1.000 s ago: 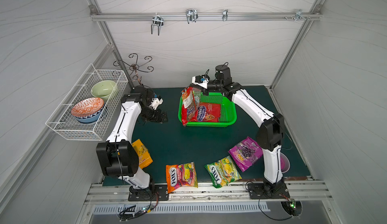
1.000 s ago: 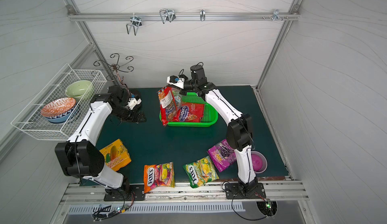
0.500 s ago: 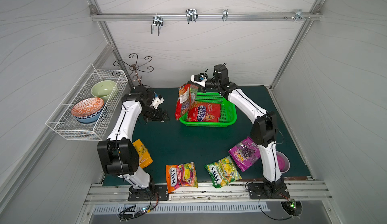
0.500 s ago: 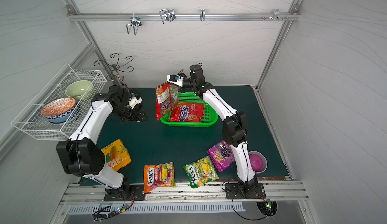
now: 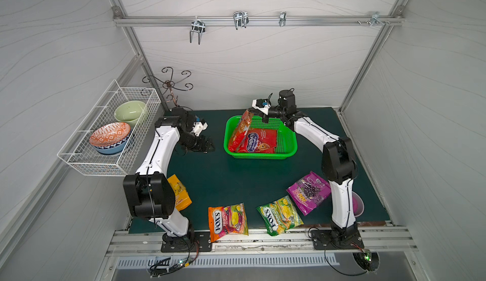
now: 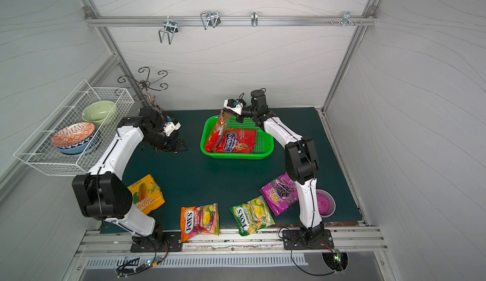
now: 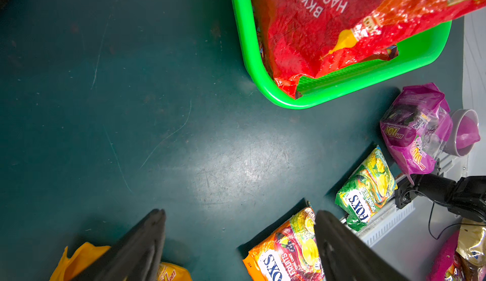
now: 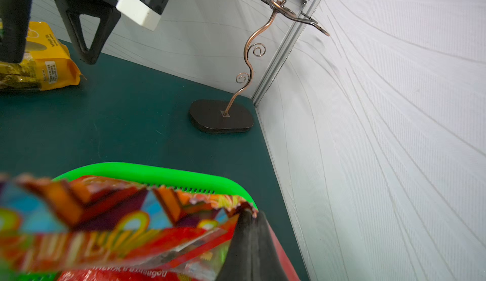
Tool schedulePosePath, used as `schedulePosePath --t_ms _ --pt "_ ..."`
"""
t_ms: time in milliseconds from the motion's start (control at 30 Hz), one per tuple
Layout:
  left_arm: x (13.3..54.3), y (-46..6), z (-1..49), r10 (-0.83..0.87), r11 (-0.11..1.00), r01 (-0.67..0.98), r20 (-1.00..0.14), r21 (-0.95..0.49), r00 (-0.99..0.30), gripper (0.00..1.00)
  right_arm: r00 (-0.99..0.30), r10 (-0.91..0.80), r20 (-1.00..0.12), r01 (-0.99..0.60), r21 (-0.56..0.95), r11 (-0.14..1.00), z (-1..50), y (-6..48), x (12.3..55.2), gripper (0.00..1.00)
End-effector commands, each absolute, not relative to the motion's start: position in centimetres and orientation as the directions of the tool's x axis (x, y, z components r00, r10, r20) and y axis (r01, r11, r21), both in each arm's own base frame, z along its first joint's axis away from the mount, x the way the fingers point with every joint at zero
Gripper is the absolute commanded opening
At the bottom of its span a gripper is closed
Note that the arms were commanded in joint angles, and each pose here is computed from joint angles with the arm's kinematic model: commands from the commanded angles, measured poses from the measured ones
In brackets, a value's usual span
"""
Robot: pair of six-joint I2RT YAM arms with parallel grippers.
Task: Put the candies in the basket
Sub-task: Place the candy in the basket.
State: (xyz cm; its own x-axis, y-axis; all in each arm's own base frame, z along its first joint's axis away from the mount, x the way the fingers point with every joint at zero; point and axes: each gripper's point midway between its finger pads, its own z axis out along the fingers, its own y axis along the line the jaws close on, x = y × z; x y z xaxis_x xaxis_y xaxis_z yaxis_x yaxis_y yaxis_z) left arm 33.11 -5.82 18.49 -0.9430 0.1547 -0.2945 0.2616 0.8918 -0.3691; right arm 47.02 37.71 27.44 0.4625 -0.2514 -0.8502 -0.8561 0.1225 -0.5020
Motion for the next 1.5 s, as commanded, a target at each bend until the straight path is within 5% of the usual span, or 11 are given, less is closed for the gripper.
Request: schedulePosePath --t_ms 0,300,400,533,767,967,1100,1167,1267,1467 --pt "33.8 -6.6 18.8 0.177 0.883 0.292 -0.317 -0.367 -0.932 0.92 0.517 -0.219 -0.828 -0.818 -0.553 0.159 31.2 35.1 46.1 0.0" --pt "33.6 -7.2 18.1 0.179 0.881 0.292 -0.309 -0.373 -0.934 0.92 0.447 -0.281 -0.849 -0.852 -0.5 0.156 26.3 30.2 43.2 0.0" --pt "33.4 -7.4 18.0 0.181 0.877 0.293 -0.303 -0.381 -0.936 0.92 0.385 -0.317 -0.867 -0.88 -0.448 0.156 24.4 29.1 42.1 0.12" --pt "33.3 -7.5 18.1 0.187 0.875 0.3 -0.307 -0.38 -0.933 0.92 0.307 -0.435 -0.846 -0.919 -0.382 0.094 21.7 26.4 40.5 0.09" --pt "33.3 -8.1 17.8 0.207 0.867 0.317 -0.3 -0.385 -0.931 0.92 0.177 -0.528 -0.831 -0.94 -0.302 0.159 19.4 21.9 40.5 0.1" --pt "33.3 -8.5 17.6 0.226 0.866 0.329 -0.292 -0.377 -0.929 0.92 0.08 -0.535 -0.841 -0.947 -0.231 0.222 19.9 21.3 39.9 0.29" --pt "33.3 -8.3 17.6 0.225 0.87 0.328 -0.297 -0.368 -0.928 0.92 -0.16 -0.446 -0.88 -0.854 -0.103 0.51 24.0 21.6 41.5 0.54" --pt "33.3 -8.3 17.7 0.225 0.872 0.329 -0.298 -0.362 -0.927 0.92 -0.431 -0.321 -0.843 -0.672 0.062 0.738 25.2 21.0 42.8 0.51" --pt "33.2 -8.1 17.6 0.225 0.876 0.326 -0.296 -0.357 -0.928 0.92 -0.724 -0.146 -0.674 -0.482 0.344 0.806 25.2 22.5 40.8 0.44" --pt "33.3 -8.1 17.3 0.223 0.878 0.322 -0.293 -0.354 -0.93 0.92 -0.809 -0.165 -0.565 -0.57 0.683 0.457 27.6 32.9 33.7 0.33"
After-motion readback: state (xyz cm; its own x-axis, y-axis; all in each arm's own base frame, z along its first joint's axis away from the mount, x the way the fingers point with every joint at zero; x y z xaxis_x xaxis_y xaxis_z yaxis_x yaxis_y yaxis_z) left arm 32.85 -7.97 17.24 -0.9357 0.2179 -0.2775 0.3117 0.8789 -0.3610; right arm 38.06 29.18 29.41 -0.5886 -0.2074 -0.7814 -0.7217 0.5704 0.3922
